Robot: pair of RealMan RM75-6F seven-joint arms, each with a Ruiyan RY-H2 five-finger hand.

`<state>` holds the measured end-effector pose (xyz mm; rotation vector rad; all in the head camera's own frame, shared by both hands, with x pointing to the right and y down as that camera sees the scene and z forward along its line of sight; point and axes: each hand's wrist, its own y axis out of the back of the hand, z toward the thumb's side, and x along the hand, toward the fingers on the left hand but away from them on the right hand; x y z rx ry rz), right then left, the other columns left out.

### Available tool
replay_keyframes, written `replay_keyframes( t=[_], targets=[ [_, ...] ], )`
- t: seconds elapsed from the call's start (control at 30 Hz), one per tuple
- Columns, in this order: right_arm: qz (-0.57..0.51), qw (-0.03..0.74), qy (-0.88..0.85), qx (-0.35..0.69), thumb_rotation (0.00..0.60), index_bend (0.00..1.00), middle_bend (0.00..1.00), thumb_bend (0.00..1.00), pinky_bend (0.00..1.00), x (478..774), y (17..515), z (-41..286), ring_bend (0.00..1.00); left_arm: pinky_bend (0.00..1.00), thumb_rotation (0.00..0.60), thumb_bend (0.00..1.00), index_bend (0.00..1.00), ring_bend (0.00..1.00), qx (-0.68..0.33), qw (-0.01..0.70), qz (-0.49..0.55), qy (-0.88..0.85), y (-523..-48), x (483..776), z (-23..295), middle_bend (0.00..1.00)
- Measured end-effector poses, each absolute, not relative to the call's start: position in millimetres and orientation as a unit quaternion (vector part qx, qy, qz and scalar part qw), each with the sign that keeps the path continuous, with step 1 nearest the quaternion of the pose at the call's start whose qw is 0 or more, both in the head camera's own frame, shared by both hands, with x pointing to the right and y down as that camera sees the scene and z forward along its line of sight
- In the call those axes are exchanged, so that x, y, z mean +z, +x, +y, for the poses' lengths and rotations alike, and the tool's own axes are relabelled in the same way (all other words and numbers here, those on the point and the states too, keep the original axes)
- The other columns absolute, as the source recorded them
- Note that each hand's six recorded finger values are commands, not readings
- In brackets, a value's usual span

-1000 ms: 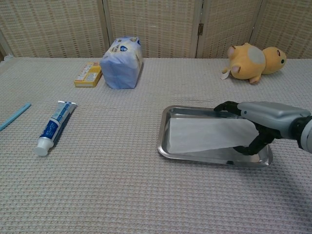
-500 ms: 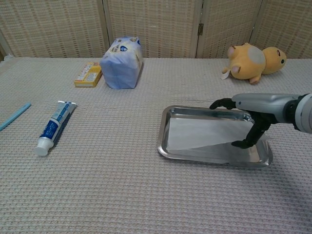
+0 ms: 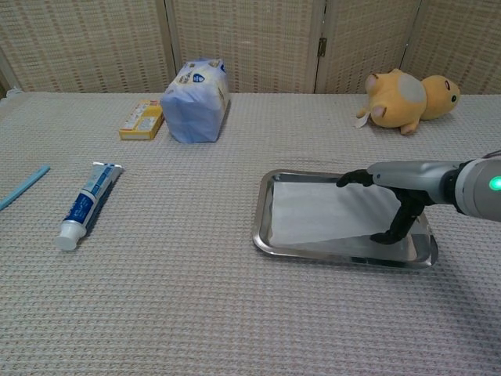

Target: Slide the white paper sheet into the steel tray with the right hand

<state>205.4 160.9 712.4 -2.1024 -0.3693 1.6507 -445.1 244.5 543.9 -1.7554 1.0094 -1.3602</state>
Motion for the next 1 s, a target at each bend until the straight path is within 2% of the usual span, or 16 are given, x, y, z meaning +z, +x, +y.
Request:
replay_keyframes(
  t=[0.4, 0.53, 0.67, 1.0],
  targets=[
    [-0.084, 0.184, -0.778, 0.595, 0.600, 0.00, 0.00, 0.40, 0.00, 710.1, 188.8, 169.1, 0.00, 0.15, 0.600, 0.59, 0.00, 0.00, -0.511, 0.345, 0.384, -0.687, -441.2, 540.9, 246.2, 0.08],
    [-0.072, 0.195, -0.777, 0.594, 0.600, 0.00, 0.00, 0.40, 0.00, 707.7, 181.6, 164.1, 0.00, 0.15, 0.600, 0.59, 0.00, 0.00, -0.503, 0.346, 0.384, -0.692, -440.5, 537.9, 247.4, 0.08],
    [-0.067, 0.199, -0.775, 0.596, 0.600, 0.00, 0.00, 0.35, 0.00, 705.0, 180.4, 161.6, 0.00, 0.15, 0.600, 0.59, 0.00, 0.00, -0.506, 0.343, 0.385, -0.691, -442.1, 538.4, 247.4, 0.08],
    [-0.064, 0.195, -0.775, 0.598, 0.600, 0.00, 0.00, 0.32, 0.00, 698.8, 184.3, 157.3, 0.00, 0.15, 0.600, 0.59, 0.00, 0.00, -0.509, 0.342, 0.382, -0.691, -441.3, 540.0, 247.7, 0.08]
  ],
)
